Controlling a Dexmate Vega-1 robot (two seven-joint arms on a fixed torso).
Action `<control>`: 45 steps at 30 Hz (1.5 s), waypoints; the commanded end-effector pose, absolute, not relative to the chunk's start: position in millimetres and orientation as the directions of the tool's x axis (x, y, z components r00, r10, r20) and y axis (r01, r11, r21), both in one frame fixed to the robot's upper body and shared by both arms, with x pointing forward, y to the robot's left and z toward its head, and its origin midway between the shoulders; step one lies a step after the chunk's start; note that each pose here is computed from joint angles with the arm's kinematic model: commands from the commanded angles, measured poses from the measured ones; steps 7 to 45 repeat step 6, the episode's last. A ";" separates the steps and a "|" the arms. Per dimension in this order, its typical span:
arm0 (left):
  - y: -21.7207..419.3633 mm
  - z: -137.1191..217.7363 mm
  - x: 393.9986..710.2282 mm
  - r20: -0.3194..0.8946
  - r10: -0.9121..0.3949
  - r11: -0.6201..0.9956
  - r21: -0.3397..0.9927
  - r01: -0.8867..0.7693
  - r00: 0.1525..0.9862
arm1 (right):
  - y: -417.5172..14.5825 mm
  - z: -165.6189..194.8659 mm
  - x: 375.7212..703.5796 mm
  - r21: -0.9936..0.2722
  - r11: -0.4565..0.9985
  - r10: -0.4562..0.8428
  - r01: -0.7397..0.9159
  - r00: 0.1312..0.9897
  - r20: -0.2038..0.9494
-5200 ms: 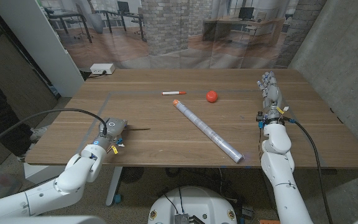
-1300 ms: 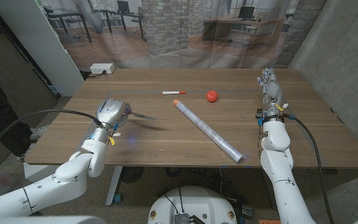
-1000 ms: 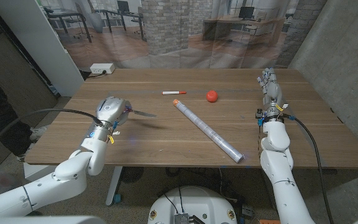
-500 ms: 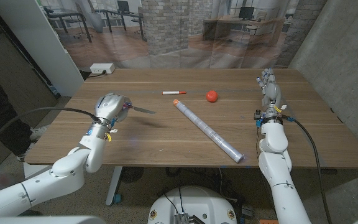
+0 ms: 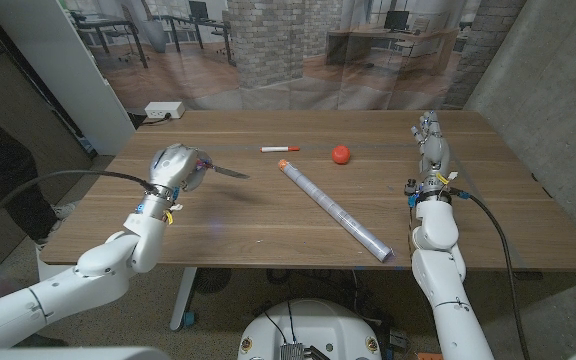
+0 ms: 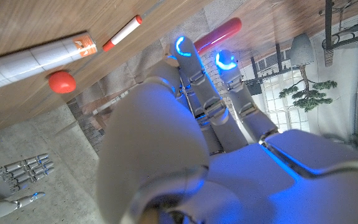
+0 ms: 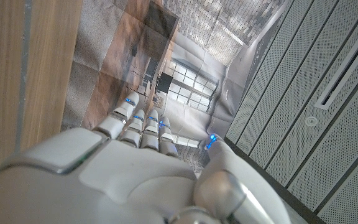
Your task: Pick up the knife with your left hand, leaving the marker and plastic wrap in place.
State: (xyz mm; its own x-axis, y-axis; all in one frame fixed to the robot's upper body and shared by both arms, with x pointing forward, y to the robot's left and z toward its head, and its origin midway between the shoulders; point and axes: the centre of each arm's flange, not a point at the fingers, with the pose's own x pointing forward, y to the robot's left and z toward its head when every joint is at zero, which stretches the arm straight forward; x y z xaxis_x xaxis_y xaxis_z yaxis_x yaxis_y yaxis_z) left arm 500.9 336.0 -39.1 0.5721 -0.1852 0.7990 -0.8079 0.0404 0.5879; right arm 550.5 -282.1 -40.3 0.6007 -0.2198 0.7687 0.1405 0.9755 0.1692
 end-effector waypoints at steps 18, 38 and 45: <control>351.4 -33.6 504.6 0.821 -0.198 0.099 0.561 -0.822 0.536 | -262.9 -37.5 548.9 0.164 0.975 -0.220 0.147 0.613 0.759; 351.4 -33.6 504.6 0.821 -0.198 0.099 0.561 -0.822 0.536 | -262.9 -37.5 548.9 0.164 0.975 -0.220 0.147 0.613 0.759; 351.4 -33.6 504.6 0.821 -0.198 0.099 0.561 -0.822 0.536 | -262.9 -37.5 548.9 0.164 0.975 -0.220 0.147 0.613 0.759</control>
